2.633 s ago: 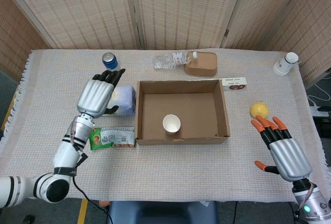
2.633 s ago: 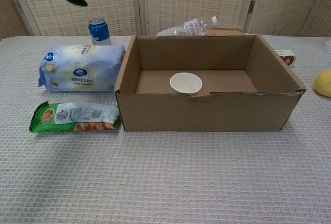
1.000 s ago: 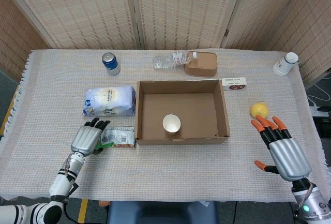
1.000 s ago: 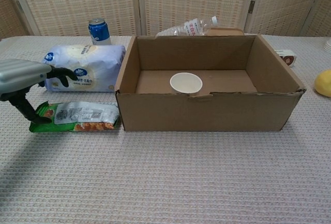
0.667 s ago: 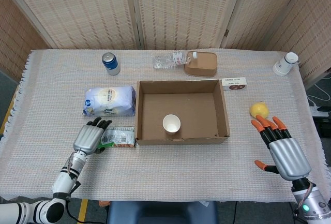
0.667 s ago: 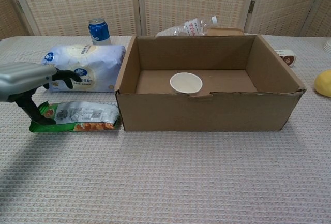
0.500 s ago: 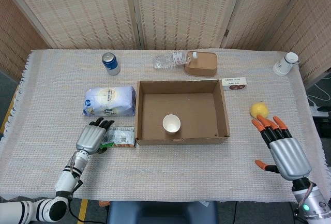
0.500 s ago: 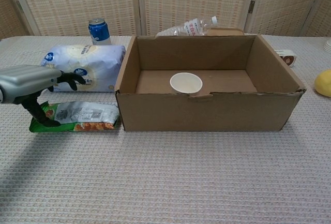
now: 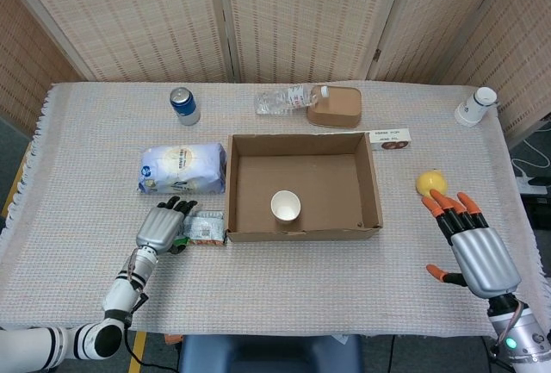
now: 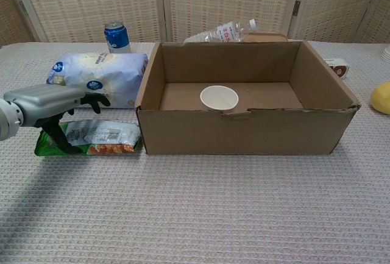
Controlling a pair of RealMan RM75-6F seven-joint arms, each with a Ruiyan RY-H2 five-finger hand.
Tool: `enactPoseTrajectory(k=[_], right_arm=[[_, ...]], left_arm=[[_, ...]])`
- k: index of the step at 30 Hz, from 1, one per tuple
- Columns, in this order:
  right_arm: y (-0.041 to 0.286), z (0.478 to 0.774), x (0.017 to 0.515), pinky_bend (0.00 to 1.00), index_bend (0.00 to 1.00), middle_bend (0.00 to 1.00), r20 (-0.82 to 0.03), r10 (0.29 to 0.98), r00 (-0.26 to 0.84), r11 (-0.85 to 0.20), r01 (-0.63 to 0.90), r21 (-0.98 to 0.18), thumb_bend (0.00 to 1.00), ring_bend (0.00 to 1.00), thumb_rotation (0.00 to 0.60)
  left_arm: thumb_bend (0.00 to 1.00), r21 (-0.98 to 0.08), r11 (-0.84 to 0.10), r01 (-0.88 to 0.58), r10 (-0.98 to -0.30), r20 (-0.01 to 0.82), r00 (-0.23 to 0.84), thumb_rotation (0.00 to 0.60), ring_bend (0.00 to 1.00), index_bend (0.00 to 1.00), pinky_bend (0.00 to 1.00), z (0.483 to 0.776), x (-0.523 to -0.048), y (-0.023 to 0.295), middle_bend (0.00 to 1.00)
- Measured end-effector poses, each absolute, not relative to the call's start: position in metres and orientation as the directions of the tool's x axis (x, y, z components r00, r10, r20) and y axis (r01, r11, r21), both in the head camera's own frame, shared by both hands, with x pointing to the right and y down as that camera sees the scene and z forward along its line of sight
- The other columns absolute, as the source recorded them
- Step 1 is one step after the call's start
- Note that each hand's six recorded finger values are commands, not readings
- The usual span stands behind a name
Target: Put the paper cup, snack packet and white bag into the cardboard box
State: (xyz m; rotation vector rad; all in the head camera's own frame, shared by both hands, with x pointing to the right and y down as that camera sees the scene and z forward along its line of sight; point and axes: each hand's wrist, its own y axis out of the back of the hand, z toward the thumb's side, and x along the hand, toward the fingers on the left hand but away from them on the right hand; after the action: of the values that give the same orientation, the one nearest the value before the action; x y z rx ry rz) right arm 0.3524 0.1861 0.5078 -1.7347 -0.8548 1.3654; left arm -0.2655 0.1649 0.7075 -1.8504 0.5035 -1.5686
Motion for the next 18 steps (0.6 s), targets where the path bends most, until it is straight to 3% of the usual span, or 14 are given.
enactPoseTrajectory(k=[5, 9, 14, 18], right_arm=[[0.185, 0.508, 0.354, 0.0, 0.0, 0.0, -0.472, 0.858, 0.202, -0.491, 0.051, -0.87, 0.0, 0.0, 0.6], [0.185, 0.508, 0.354, 0.0, 0.0, 0.0, -0.472, 0.859, 0.201, -0.49, 0.051, -0.87, 0.0, 0.0, 0.6], [0.185, 0.509, 0.354, 0.0, 0.0, 0.0, -0.474, 0.857, 0.201, -0.492, 0.051, -0.869, 0.0, 0.0, 0.6], [0.185, 0.509, 0.354, 0.0, 0.0, 0.0, -0.474, 0.857, 0.201, -0.492, 0.05, -0.869, 0.0, 0.0, 0.6]], left_arm=[[0.19, -0.678, -0.724, 0.124, -0.65, 0.732, 0.204, 0.6, 0.1, 0.16, 0.29, 0.716, -0.264, 0.167, 0.2], [0.22, -0.678, -0.724, 0.126, -0.652, 0.733, 0.195, 0.6, 0.2, 0.25, 0.36, 0.721, -0.265, 0.168, 0.28], [0.27, -0.684, -0.716, 0.137, -0.66, 0.728, 0.186, 0.6, 0.47, 0.49, 0.62, 0.722, -0.268, 0.168, 0.53], [0.32, -0.678, -0.715, 0.167, -0.657, 0.735, 0.168, 0.6, 0.59, 0.62, 0.72, 0.725, -0.274, 0.171, 0.66]])
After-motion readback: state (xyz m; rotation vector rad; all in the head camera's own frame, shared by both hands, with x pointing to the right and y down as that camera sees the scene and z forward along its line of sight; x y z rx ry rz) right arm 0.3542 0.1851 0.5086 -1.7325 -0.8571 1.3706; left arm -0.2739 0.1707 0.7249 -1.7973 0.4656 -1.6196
